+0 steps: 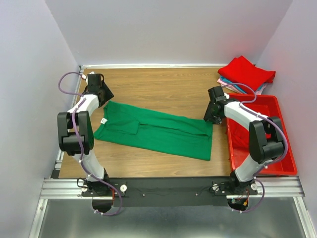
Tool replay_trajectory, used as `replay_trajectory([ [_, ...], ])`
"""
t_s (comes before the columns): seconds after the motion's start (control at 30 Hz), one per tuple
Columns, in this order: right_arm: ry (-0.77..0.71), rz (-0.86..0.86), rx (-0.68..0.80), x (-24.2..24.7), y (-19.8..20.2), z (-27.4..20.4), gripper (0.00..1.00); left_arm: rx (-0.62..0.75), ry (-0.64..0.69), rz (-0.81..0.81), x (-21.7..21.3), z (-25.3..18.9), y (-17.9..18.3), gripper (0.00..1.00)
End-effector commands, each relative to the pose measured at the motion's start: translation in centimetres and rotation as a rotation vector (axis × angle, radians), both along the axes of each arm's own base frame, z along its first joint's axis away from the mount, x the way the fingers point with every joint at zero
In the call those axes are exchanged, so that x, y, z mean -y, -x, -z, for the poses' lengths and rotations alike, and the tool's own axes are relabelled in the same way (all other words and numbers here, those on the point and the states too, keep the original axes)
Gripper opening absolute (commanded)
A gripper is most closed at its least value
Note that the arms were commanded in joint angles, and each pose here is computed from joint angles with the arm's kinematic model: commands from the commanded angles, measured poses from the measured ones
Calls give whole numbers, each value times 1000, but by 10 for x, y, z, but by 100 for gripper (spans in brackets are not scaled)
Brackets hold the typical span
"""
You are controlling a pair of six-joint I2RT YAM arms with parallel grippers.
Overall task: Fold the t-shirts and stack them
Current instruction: Fold the tshirt
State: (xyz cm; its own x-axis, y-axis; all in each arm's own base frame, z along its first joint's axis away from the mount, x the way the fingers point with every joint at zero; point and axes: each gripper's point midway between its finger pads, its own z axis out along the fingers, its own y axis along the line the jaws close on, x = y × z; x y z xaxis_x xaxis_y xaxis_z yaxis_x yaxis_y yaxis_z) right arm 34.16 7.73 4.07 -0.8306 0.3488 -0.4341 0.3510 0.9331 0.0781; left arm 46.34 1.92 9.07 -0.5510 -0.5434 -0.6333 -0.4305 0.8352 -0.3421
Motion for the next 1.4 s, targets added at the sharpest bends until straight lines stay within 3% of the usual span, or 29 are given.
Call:
replay_trajectory([
  [0.0, 23, 58, 33, 10, -14, -4, 52, -3, -24, -14, -11, 11, -19, 56],
  [0.43, 14, 85, 16, 16, -23, 13, 52, -83, 18, 12, -4, 54, -31, 54],
  [0.57, 10, 83, 19, 15, -28, 15, 48, -109, 20, 15, -3, 67, -27, 50],
  [0.63, 13, 85, 16, 15, -28, 18, 41, -115, 17, 19, -3, 71, -26, 43],
  [0.7, 16, 89, 3, 16, -26, 22, 35, -128, 14, 23, -3, 76, -24, 24],
  [0.77, 21, 103, 0, 18, -24, 24, 20, -134, 14, 21, -5, 80, -23, 11],
  [0.83, 33, 113, 0, 21, -20, 24, 13, -140, 13, 20, -6, 83, -21, 5],
  [0.9, 42, 116, -1, 23, -17, 24, 13, -140, 11, 13, -11, 82, -21, 0],
  [1.2, 92, 179, -9, 42, -2, 22, 6, -108, 2, -27, -32, 66, -22, 0],
  [1.37, 78, 175, -22, 38, -2, 24, 6, -90, 53, 20, -20, 67, -24, 0],
])
